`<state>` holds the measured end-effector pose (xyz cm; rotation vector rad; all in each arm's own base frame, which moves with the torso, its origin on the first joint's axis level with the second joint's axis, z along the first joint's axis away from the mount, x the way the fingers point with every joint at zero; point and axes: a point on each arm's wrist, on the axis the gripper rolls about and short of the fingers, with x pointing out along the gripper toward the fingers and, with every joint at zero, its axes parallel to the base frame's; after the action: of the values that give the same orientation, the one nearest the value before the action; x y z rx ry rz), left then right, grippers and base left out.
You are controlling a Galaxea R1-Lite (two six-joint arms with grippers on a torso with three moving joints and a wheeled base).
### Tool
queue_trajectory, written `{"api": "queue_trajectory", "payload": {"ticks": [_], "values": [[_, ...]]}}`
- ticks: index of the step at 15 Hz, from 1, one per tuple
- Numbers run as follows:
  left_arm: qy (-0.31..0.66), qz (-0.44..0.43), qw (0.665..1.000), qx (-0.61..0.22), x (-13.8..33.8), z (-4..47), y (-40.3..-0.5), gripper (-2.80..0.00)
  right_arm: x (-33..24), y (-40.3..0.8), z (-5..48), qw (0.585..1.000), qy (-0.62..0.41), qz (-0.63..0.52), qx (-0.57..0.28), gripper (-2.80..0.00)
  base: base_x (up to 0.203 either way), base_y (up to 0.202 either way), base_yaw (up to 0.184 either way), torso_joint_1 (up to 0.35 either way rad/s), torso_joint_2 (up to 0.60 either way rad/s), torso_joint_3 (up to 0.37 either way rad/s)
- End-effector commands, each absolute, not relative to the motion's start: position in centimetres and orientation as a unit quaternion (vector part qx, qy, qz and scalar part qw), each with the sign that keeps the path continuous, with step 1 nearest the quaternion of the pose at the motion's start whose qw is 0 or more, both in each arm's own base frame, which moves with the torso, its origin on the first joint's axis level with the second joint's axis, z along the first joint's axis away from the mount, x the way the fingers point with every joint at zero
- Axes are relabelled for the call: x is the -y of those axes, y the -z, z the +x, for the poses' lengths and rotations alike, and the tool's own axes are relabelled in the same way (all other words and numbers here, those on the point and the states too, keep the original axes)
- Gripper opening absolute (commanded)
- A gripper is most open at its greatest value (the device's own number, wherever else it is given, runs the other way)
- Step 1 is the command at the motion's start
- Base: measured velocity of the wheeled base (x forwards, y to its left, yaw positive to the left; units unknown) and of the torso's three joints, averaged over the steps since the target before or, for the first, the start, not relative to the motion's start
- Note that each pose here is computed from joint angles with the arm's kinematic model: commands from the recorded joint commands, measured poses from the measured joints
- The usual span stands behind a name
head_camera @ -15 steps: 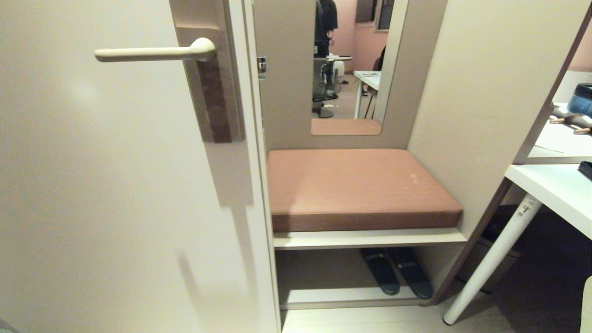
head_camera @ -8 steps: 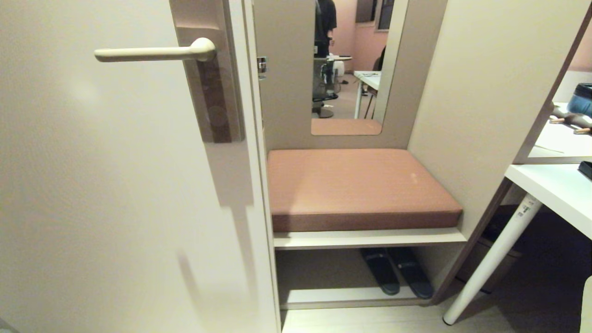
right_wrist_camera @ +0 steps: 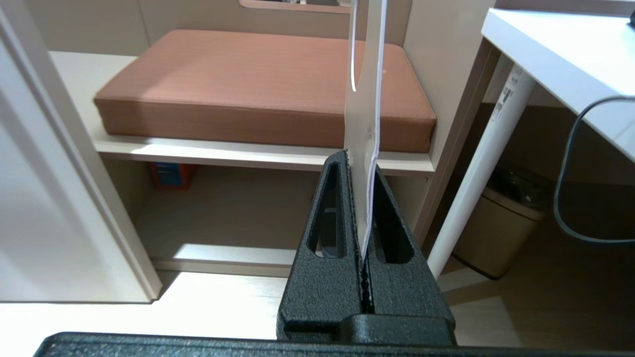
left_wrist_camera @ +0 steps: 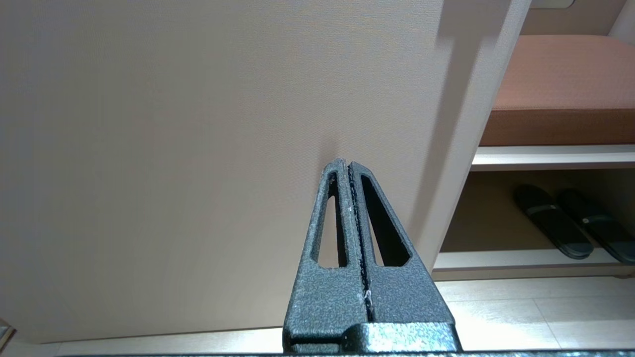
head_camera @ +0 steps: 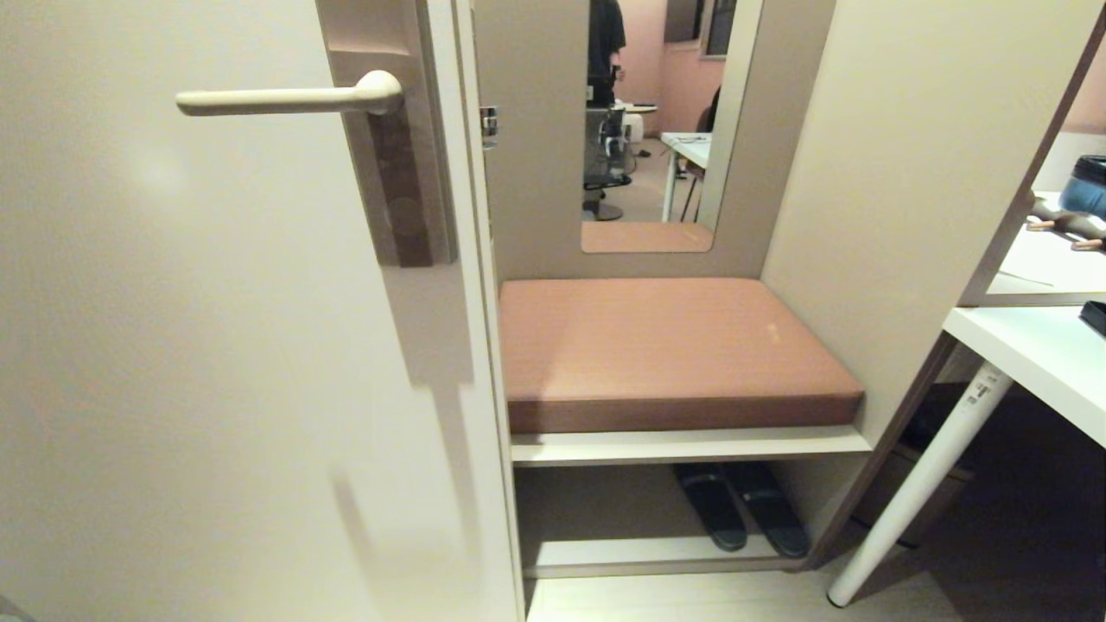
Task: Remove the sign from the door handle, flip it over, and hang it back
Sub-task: Hand it to the other hand
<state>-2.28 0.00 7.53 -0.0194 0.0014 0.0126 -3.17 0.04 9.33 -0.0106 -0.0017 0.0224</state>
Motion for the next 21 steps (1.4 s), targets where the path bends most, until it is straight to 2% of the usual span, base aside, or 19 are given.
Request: {"api": "queue_trajectory", "payload": {"ticks": [1, 6, 11, 19, 21], "values": [[-0.007, -0.009, 1.0, -0.001, 0.0, -2.3, -7.5, -2.8, 0.0, -11.4, -4.0, 1.0, -0.012, -0.006, 0.009, -2.8, 0.0, 0.0, 0.0, 0.0, 0.0, 0.0], [-0.007, -0.008, 1.0, -0.001, 0.0, -2.3, -7.5, -2.8, 0.0, -18.0, -0.7, 0.999, -0.011, -0.005, -0.035, -2.8, 0.0, 0.0, 0.0, 0.0, 0.0, 0.0], [-0.007, -0.006, 1.0, -0.001, 0.0, -2.3, -7.5, -2.8, -0.1, -26.0, 4.9, 1.0, -0.011, -0.011, 0.006, -2.8, 0.0, 0.0, 0.0, 0.0, 0.0, 0.0], [0.008, 0.023, 1.0, 0.016, 0.0, -2.3, -7.9, -2.8, -0.1, -26.8, 5.6, 0.998, -0.012, -0.059, 0.01, -2.8, 0.0, 0.0, 0.0, 0.0, 0.0, 0.0], [0.032, 0.023, 0.999, 0.019, 0.1, -2.4, -9.3, -2.8, -0.1, -26.7, 6.4, 0.998, -0.015, -0.057, -0.002, -2.8, 0.0, 0.0, 0.0, 0.0, 0.0, 0.0]]}}
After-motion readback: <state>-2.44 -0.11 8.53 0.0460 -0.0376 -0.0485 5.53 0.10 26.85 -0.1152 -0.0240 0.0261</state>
